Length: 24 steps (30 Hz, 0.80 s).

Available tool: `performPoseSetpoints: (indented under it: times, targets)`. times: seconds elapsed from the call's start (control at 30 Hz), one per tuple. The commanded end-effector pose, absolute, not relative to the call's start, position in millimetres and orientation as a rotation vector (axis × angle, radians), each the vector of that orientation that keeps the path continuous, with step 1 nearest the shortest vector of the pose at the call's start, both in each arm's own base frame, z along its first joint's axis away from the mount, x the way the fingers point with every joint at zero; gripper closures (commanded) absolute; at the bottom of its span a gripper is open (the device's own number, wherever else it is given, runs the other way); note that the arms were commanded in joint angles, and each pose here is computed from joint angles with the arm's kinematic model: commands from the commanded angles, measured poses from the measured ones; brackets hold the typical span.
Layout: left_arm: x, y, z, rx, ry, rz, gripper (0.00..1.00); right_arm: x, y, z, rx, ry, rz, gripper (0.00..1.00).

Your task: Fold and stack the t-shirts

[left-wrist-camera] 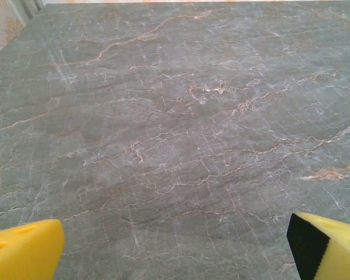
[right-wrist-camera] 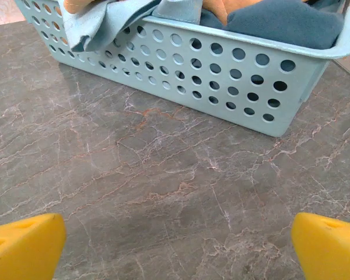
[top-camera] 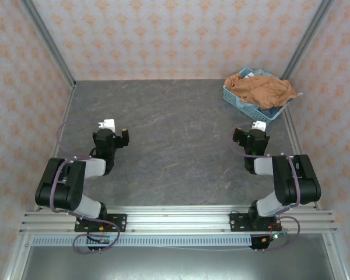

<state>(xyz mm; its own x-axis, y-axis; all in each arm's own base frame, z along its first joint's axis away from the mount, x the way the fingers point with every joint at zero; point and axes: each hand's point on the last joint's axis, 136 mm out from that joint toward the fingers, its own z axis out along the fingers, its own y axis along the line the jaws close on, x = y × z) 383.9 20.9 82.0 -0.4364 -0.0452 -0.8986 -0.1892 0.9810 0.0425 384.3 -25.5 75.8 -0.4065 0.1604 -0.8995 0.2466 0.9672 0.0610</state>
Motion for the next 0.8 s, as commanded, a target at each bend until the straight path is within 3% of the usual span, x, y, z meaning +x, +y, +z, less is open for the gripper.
performPoseSetpoints:
  times: [0.0,0.67,0.77]
  targets:
    - [394,25,94,-0.168,1.974,0.176,0.00,393,-27,89,0.285,1.952,-0.093,0.01]
    - [393,25,94,-0.170,1.973,0.174,0.00,392,-27,89,0.282,1.948,-0.094,0.01]
    - [391,28,109,-0.189,1.949,0.193,0.00,386,-28,109,0.294,1.900,-0.135,0.01]
